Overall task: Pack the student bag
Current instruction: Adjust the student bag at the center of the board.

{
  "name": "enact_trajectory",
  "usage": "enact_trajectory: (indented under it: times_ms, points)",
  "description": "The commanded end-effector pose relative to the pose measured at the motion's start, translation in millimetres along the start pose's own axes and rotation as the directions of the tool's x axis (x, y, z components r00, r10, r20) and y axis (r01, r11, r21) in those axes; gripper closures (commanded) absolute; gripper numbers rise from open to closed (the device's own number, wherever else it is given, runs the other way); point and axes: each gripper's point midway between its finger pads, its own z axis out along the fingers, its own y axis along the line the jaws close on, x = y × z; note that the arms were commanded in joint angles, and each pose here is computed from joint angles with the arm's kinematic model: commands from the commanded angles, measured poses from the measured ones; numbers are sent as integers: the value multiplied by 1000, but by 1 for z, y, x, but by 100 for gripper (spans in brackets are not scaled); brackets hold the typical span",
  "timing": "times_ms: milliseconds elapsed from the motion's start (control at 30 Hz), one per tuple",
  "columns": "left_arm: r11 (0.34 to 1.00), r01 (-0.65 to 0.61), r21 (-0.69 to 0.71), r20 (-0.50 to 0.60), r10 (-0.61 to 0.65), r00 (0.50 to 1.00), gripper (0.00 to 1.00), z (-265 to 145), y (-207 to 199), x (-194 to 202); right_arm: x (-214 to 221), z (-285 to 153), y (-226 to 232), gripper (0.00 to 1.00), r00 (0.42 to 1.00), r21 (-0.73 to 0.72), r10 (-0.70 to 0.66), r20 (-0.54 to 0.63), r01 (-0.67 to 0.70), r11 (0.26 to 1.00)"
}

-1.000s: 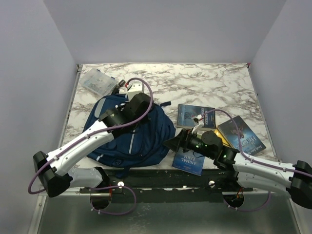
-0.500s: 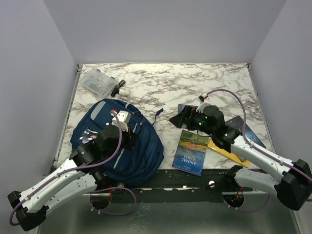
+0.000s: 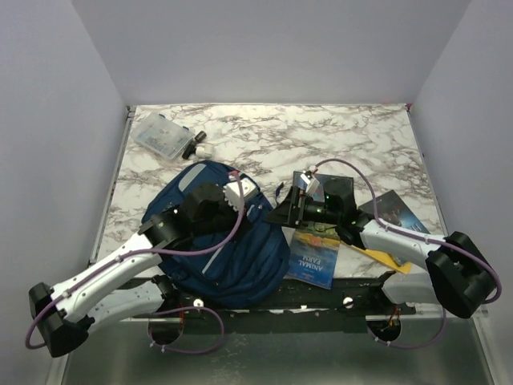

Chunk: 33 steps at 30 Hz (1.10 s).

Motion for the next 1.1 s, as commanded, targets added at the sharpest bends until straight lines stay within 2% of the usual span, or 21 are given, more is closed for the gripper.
enact_trajectory:
  times_ms: [0, 67, 167, 267, 333, 367, 467, 567, 667, 767, 867, 1067]
  points:
    - [920, -391, 32, 180, 379, 908, 100, 7, -11, -92, 20, -3, 6, 2, 985, -115, 174, -14, -174, 978]
    - [901, -433, -20, 131, 432, 892, 100, 13, 4, -98, 23, -3, 6, 6, 973, -132, 230, -1, -228, 965]
    - [889, -457, -32, 67, 459, 886, 100, 17, 18, -81, 31, 3, 16, 20, 974, -161, 225, -6, -223, 961]
    - [940, -342, -21, -34, 341, 939, 98, 14, 24, -48, 41, 10, 30, 23, 980, -180, 199, -8, -197, 964]
    - [976, -217, -11, -81, 216, 973, 70, 11, 21, -24, 45, 13, 36, 23, 982, -191, 191, -8, -189, 963]
    - [990, -135, -28, -91, 132, 987, 48, 9, 21, -14, 46, 14, 37, 23, 983, -196, 185, -8, -183, 963]
    - [996, 51, -78, -57, -55, 997, 33, -2, 20, 2, 47, 17, 37, 18, 993, -186, 118, -23, -120, 975]
    - [990, 117, -80, -46, -121, 992, 17, -4, 14, 11, 30, 17, 6, 13, 997, -13, 65, 35, -64, 998]
    - [976, 105, -190, -80, -122, 989, 16, -2, 21, 15, -1, -1, -31, 9, 994, 153, 23, 105, -39, 988]
    - [957, 139, -254, -125, -175, 977, 16, 11, 25, 16, -28, -27, -73, 10, 988, 270, 46, 150, -86, 959]
    - [947, 145, -287, -159, -196, 967, 16, 28, 24, 12, -39, -43, -91, 11, 982, 261, 82, 172, -125, 957]
    - [925, 37, -378, -191, -117, 975, 13, 67, 28, -18, -41, -39, -107, 15, 978, 242, 120, 173, -161, 957]
